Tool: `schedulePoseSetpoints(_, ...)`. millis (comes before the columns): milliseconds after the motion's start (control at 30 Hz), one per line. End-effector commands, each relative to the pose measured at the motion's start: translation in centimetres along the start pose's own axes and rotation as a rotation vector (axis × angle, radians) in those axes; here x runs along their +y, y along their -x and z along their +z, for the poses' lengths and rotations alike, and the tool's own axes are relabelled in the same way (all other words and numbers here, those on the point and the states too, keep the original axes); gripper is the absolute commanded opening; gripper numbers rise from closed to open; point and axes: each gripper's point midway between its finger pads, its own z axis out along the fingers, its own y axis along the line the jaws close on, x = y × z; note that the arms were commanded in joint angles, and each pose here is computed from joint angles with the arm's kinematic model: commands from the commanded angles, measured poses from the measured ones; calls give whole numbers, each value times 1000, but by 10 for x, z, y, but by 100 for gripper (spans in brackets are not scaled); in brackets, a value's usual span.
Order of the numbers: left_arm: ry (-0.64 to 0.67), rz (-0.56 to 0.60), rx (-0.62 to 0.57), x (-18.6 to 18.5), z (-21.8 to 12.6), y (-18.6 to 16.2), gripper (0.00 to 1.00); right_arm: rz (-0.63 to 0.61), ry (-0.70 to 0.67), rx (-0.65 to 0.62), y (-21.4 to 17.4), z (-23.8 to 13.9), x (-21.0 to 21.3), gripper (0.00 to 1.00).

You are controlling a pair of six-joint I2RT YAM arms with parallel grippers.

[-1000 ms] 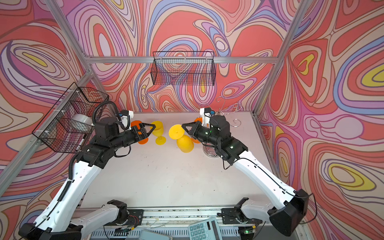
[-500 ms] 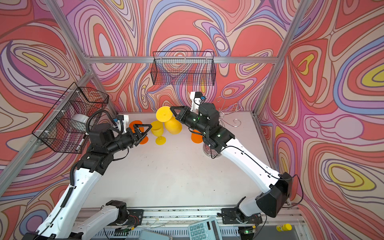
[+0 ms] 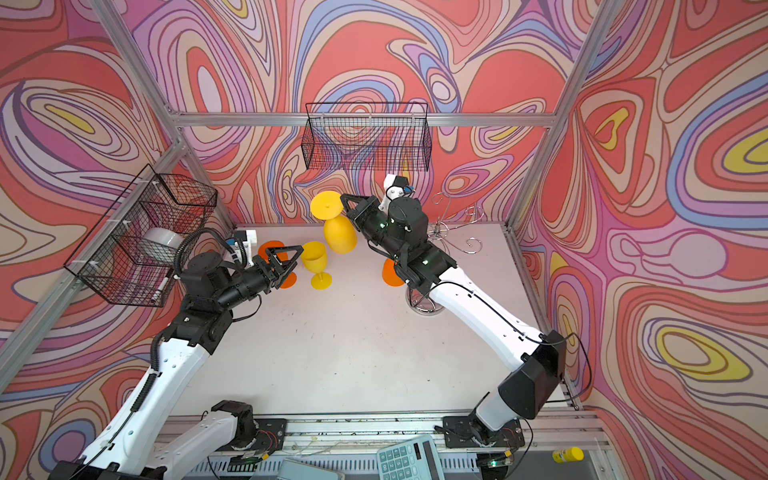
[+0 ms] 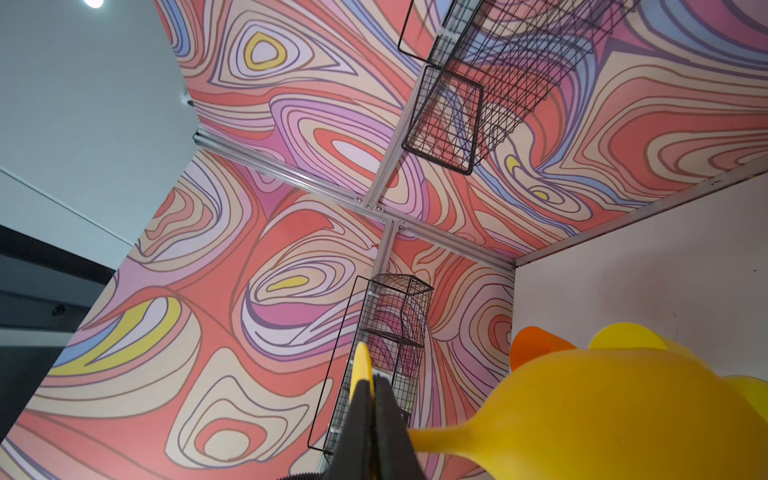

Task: Take the wine glass off the wine glass rack
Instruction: 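Bring the yellow glass foot to the left gripper while the left gripper approaches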

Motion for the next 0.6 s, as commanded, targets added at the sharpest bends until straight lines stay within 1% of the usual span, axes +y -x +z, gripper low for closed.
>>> schedulePoseSetpoints(0, -61, 23, -80, -12, -4, 14, 80, 104, 2, -81, 11, 8, 4, 0)
schedulePoseSetpoints(167, -97, -43, -117, -6, 0, 17, 78, 193, 19, -130, 16, 18, 4, 0)
schedulePoseSetpoints(300, -129, -106, -157, -1, 2, 22, 77, 277, -18, -189, 19, 21, -4, 0)
schedulePoseSetpoints(567, -134, -157, -238, 4, -1, 26, 76, 425, -128, -296, 22, 23, -16, 0)
